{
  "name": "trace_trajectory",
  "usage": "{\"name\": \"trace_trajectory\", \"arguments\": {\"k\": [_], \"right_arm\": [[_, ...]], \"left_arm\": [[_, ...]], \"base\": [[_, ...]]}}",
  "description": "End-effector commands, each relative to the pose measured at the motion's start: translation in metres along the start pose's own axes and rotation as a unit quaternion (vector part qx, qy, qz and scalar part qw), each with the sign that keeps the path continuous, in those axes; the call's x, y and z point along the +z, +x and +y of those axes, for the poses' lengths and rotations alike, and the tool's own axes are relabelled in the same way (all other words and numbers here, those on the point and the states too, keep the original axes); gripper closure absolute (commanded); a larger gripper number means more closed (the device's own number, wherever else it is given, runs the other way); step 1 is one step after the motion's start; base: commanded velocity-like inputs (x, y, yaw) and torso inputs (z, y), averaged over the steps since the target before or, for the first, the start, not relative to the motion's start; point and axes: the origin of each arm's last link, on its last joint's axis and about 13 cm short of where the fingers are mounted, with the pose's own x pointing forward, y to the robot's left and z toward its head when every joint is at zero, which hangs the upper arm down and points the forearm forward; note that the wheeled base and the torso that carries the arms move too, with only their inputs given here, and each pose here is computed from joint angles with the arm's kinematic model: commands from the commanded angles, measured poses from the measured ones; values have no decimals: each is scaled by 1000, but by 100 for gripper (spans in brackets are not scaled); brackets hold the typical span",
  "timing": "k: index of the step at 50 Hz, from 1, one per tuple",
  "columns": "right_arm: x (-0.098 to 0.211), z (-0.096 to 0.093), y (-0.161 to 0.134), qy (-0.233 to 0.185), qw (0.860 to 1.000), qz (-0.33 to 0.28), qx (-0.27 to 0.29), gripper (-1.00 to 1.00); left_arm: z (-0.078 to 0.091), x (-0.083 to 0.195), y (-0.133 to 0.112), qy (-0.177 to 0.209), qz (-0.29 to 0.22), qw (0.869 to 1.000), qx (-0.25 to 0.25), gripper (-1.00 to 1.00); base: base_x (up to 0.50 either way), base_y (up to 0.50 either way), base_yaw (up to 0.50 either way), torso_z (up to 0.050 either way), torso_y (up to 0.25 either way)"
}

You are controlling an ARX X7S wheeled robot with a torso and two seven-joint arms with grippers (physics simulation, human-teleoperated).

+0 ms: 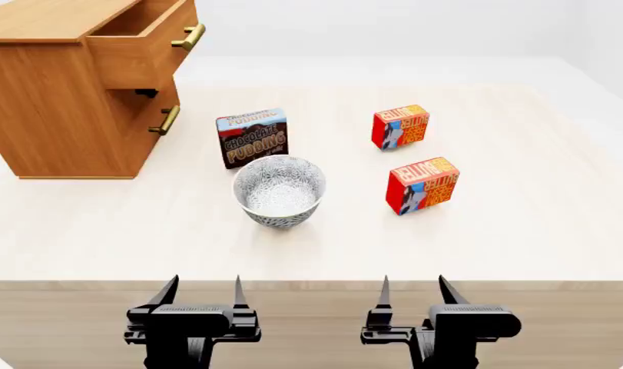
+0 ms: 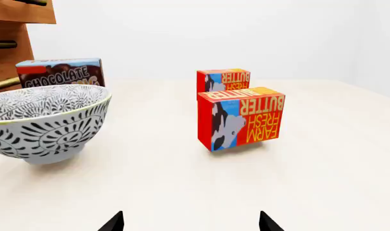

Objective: Put the butter at the front in the top drawer of the cabinet and close it.

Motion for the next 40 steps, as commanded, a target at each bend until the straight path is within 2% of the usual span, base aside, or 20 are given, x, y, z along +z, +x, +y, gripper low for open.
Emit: {"name": "trace_trajectory", "arguments": {"k": [1,4,8,11,15,18,20,22,23,26,29,35,40], "right_arm": [[2,1,-1,-2,1000,12,6,-100],[11,2,-5,4,999,39,14,-100],[18,-2,-6,14,998,53,-8,-100],[25,-5,-7,1,999,44,-29,-100],[52,-6,-8,-3,1000,16,2,-100],[77,-11,2,33,999,11,10,-100],[81,-13,12,73,997,29,17,-100],[83,-14,18,85,996,28,24,-100],[84,-14,18,74,996,22,42,-100],[95,-13,15,30,997,1,73,-100],[105,-12,13,10,997,-15,76,-100],[123,-12,13,8,997,-28,78,-100],[128,-12,15,38,995,-15,87,-100]], "left_arm": [[0,1,-1,-5,1,1000,0,-100],[1,5,-3,-15,5,1000,-3,-100],[1,10,-5,-3,-4,1000,-1,-100],[0,16,-4,13,-12,1000,5,-100],[5,43,0,0,-34,999,6,-100],[10,73,8,-15,-59,998,14,-100],[11,78,14,-46,-28,998,12,-100],[11,79,18,-61,-11,998,14,-100],[11,81,19,-67,-7,998,14,-100],[10,95,18,-25,-13,1000,13,-100],[11,113,16,-34,-19,999,1,-100],[14,133,19,-42,10,999,-26,-100],[13,136,26,-55,39,997,-39,-100]], "base": [[0,0,0,0,0],[0,0,0,0,0],[0,0,0,0,0],[0,0,0,0,0],[0,0,0,0,0],[0,0,0,0,0],[0,0,0,0,0],[0,0,0,0,0],[0,0,0,0,0],[0,0,0,0,0],[0,0,0,0,0],[0,0,0,0,0],[0,0,0,0,0]]}}
